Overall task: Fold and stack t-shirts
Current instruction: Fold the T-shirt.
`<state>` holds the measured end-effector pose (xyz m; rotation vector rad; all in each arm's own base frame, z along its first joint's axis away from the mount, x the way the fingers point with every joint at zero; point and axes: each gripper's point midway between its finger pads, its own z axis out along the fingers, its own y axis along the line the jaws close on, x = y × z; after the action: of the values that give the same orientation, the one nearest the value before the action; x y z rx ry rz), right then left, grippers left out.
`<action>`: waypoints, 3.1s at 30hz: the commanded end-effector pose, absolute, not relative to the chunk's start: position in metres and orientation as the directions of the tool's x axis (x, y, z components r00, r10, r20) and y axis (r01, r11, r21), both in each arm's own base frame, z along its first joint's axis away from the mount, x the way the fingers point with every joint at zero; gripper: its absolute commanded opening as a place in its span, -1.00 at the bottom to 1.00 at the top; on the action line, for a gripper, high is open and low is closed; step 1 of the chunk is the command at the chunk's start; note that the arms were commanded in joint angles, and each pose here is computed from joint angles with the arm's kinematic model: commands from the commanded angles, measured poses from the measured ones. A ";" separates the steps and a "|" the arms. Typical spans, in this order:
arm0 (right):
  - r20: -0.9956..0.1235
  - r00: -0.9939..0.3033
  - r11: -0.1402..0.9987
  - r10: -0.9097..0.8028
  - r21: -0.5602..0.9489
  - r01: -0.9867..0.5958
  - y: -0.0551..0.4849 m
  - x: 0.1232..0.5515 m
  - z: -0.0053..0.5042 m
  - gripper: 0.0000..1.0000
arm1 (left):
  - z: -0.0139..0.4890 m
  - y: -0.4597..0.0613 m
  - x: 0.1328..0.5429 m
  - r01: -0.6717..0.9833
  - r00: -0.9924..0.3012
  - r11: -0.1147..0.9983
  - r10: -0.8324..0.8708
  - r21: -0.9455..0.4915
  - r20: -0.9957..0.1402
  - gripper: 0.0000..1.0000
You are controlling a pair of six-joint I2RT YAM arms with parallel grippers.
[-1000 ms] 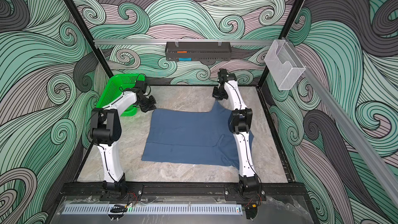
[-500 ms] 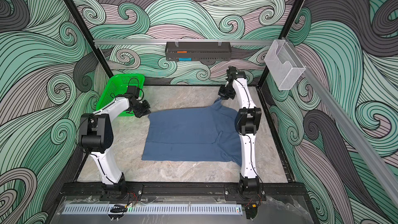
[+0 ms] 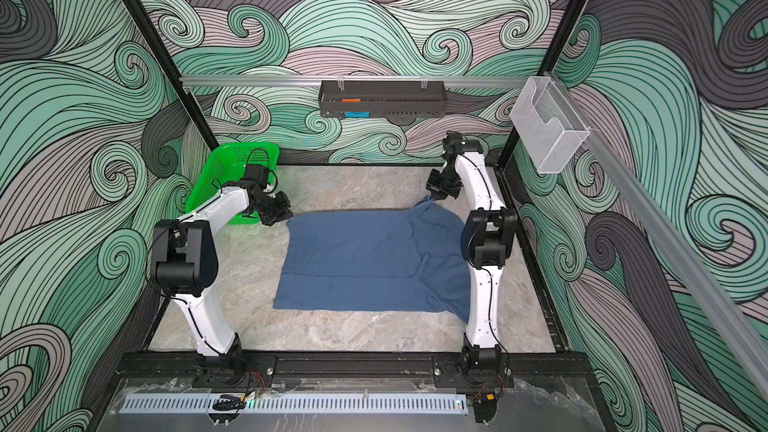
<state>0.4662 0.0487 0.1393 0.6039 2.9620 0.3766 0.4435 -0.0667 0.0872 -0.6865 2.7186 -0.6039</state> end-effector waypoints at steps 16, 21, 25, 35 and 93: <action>0.037 -0.881 0.817 0.472 0.357 0.453 0.046 0.392 0.127 -1.00 | 0.104 -0.070 0.418 -0.359 -0.871 0.805 -0.471 -0.473 -0.140 -1.00; 0.052 -0.884 0.816 0.465 0.362 0.450 0.048 0.374 0.123 -1.00 | 0.103 -0.069 0.407 -0.368 -0.871 0.805 -0.474 -0.465 -0.131 -1.00; 0.070 -0.881 0.806 0.468 0.375 0.458 0.051 0.358 0.121 -1.00 | 0.101 -0.068 0.402 -0.373 -0.871 0.807 -0.475 -0.458 -0.127 -1.00; 0.104 -0.873 0.814 0.476 0.325 0.482 0.046 0.320 0.105 -1.00 | 0.094 -0.071 0.383 -0.381 -0.879 0.816 -0.465 -0.435 -0.104 -1.00; 0.069 -0.994 0.975 0.083 -0.211 0.067 0.053 0.380 0.064 0.12 | 0.081 -0.119 0.367 -0.415 -0.892 0.827 -0.451 -0.380 -0.008 0.97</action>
<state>0.3788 0.0630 0.0606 0.1663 3.2055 -0.1947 0.3609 -0.1173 0.0781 -0.7075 2.9184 -0.5570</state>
